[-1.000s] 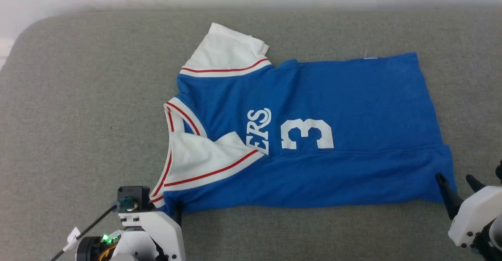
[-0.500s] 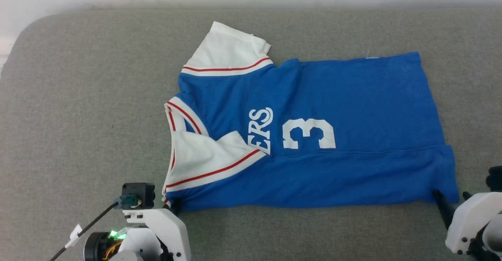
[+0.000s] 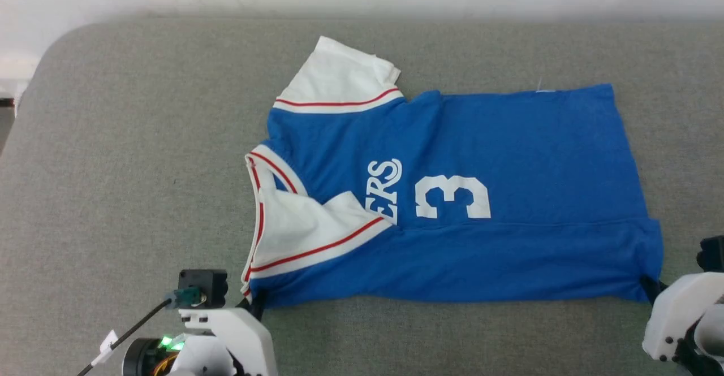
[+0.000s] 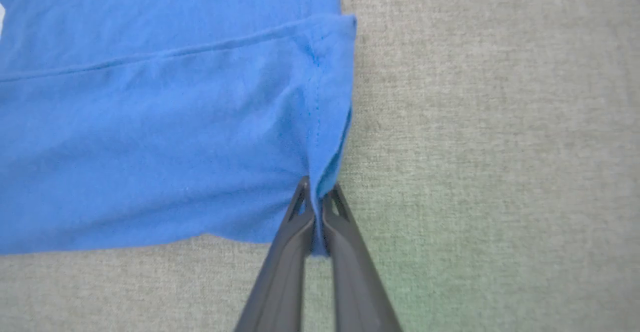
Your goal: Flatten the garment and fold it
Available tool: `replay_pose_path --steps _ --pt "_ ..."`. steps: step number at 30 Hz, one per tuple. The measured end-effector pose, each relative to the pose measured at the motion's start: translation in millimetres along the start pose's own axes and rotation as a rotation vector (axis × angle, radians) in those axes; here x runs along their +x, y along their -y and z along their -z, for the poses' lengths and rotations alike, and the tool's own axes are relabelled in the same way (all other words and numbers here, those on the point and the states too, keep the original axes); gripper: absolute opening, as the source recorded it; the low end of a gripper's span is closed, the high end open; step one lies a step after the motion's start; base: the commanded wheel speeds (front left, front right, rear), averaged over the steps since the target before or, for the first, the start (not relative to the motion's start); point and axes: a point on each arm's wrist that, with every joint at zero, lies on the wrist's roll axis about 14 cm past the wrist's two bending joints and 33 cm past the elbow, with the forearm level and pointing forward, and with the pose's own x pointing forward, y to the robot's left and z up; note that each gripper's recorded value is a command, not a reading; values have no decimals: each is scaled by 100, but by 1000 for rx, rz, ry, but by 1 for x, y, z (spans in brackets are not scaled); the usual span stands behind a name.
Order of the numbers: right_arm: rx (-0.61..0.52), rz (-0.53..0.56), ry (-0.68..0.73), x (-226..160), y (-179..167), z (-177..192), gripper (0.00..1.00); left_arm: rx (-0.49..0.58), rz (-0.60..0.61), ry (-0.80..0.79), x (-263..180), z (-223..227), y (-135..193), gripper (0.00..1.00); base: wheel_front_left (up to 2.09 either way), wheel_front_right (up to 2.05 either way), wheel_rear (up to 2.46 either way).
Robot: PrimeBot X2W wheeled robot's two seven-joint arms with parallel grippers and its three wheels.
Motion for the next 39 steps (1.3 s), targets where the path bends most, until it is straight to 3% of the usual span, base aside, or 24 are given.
replay_pose_path --steps 10,16,22,23,24,29,39 --pt "2 16 73 -41 14 -11 0 4 9 -31 -28 15 -10 0 0 0 0" --pt "8 35 40 -59 22 5 0 4 30 -82 -38 34 -8 0 0 0 0" --pt "39 37 -19 -53 22 24 0 -19 35 -117 -32 46 -6 0 0 0 0" --pt "44 37 -31 -51 22 27 36 -29 39 -121 -30 48 -4 42 0 0 0" --pt "47 36 -42 -49 21 30 100 -35 38 -124 -29 50 -4 100 0 0 0" --pt "40 33 0 -45 21 21 100 -26 7 -64 -25 42 -12 100 0 0 0" --pt "-16 -22 463 -73 -3 -79 100 -89 44 372 -43 -57 -2 100 0 0 0"
